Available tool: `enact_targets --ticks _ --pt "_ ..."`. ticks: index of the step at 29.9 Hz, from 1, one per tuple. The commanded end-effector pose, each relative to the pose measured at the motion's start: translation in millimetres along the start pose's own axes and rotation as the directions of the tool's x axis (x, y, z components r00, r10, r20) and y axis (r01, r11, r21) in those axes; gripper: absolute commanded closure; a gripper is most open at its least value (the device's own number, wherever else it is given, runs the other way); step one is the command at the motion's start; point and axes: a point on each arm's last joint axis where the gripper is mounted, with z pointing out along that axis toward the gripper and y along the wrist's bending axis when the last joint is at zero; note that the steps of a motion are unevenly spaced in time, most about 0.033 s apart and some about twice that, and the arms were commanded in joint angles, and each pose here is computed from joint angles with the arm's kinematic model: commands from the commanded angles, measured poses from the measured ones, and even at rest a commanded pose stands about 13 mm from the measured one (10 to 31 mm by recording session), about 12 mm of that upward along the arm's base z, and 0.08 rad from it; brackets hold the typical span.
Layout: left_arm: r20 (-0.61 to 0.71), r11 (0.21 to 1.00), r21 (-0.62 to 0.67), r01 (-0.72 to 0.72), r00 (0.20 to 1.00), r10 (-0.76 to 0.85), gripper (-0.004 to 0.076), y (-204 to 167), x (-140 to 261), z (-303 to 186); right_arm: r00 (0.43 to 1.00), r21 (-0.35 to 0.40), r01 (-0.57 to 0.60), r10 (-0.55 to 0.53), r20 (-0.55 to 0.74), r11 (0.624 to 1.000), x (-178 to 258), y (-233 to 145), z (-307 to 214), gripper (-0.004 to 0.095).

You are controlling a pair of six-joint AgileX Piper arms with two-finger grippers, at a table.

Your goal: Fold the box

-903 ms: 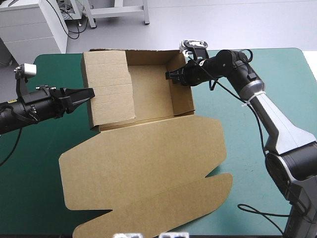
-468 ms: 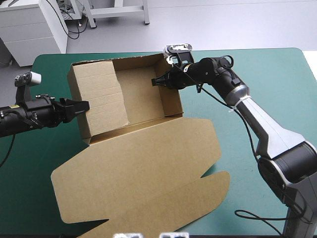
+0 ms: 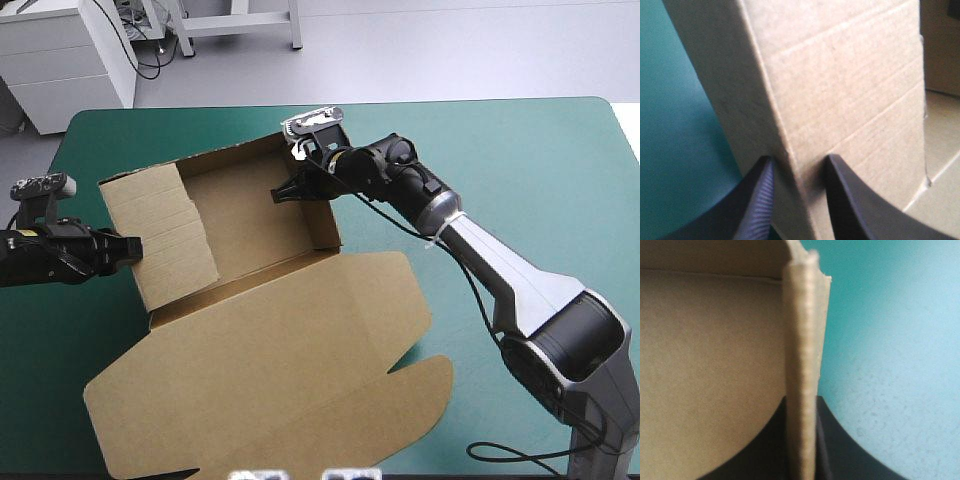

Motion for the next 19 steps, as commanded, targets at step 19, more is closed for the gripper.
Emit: enact_targets --ticks 19 --pt "0.162 0.987 0.067 0.148 0.974 -0.157 0.0489 -9 -16 -9 0.987 -0.097 0.003 0.013 0.162 0.995 -24 40 -39 0.0905"
